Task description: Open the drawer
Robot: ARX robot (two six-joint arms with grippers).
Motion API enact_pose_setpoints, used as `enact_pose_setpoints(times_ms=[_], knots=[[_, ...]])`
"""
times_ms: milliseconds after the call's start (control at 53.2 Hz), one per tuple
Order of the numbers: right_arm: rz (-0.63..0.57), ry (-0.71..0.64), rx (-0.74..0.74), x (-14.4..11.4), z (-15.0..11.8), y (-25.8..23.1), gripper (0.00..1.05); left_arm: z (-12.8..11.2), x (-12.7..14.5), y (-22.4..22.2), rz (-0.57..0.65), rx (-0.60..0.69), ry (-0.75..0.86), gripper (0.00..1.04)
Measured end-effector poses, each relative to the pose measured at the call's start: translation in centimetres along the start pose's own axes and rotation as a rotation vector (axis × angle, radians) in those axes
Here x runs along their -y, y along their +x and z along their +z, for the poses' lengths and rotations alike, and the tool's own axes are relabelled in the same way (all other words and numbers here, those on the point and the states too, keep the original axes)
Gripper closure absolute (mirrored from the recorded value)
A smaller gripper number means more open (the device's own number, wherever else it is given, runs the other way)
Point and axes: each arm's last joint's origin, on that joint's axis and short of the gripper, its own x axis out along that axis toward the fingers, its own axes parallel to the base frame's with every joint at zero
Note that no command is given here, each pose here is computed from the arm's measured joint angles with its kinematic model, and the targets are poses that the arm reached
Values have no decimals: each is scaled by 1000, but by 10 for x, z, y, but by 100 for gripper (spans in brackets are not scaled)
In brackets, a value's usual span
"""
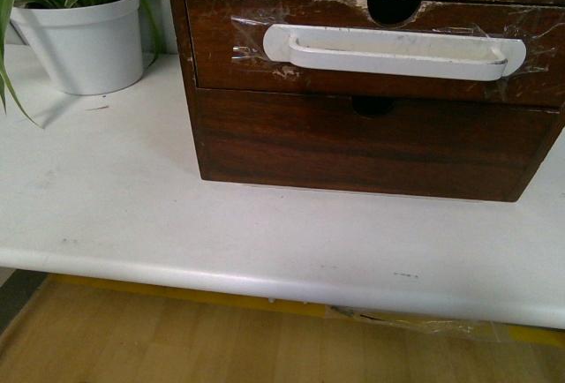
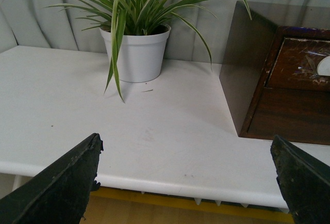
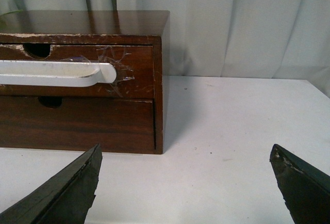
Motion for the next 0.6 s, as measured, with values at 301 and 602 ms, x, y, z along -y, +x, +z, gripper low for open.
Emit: enact_pose_setpoints(times_ms=[301, 602], knots=[[0, 0, 0, 0, 0, 0, 9, 0, 0, 0, 0, 0, 0, 6], [0, 0, 0, 0, 0, 0, 9, 0, 0, 0, 0, 0, 0, 6]])
